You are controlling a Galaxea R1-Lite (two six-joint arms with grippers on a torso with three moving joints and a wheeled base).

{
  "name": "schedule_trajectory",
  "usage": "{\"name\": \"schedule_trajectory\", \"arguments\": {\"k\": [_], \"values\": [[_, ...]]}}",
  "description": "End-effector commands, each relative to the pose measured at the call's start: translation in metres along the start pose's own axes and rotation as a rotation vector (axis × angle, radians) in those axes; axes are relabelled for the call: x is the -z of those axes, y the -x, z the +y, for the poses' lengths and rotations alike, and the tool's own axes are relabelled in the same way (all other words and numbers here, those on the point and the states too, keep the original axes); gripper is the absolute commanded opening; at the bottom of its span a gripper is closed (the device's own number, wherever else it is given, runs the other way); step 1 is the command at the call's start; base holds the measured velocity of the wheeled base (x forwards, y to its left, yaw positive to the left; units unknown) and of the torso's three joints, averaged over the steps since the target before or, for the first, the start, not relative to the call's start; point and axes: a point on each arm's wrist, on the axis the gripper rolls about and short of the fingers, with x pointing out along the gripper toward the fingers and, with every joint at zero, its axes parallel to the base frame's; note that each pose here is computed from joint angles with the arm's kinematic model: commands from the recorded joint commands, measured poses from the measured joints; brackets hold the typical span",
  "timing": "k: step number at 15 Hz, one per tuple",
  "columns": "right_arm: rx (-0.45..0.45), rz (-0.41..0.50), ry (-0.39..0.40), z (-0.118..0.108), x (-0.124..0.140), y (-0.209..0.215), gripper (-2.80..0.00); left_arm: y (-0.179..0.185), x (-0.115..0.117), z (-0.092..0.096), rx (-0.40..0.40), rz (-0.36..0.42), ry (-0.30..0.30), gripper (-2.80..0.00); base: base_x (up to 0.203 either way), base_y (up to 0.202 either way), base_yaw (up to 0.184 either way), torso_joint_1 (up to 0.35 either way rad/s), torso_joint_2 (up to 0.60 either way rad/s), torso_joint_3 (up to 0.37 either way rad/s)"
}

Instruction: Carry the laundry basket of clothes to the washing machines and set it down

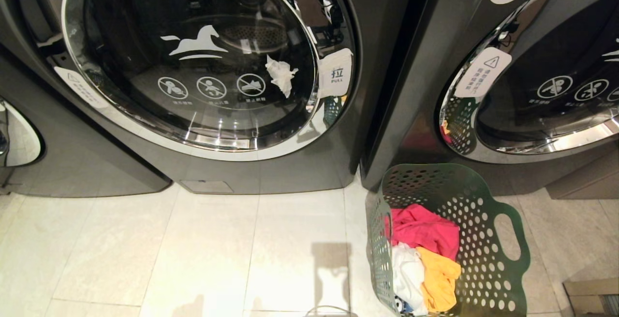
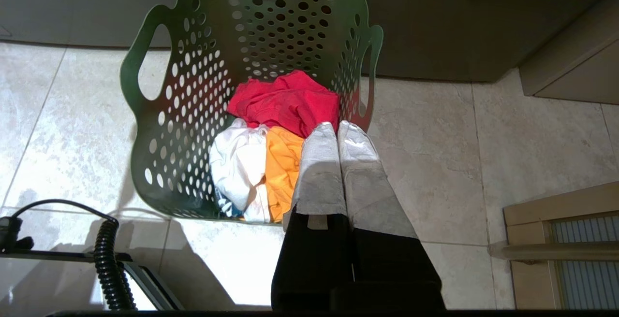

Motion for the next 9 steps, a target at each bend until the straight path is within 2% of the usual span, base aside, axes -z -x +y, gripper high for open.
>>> {"name": "schedule_trajectory", "arguments": {"k": [1,9], "values": [[0.0,0.001,0.001,0.0,-0.0001,-0.0001,-2.8,-0.0001,0.0,0.0,0.0,0.001,0.0,-2.8,0.0,0.0,0.0,0.0,0.0,0.0],[-0.001,0.001,0.001,0.0,-0.0001,-0.0001,-2.8,-0.0001,0.0001,0.0,0.0,0.002,0.0,-2.8,0.0,0.0,0.0,0.0,0.0,0.0]]}}
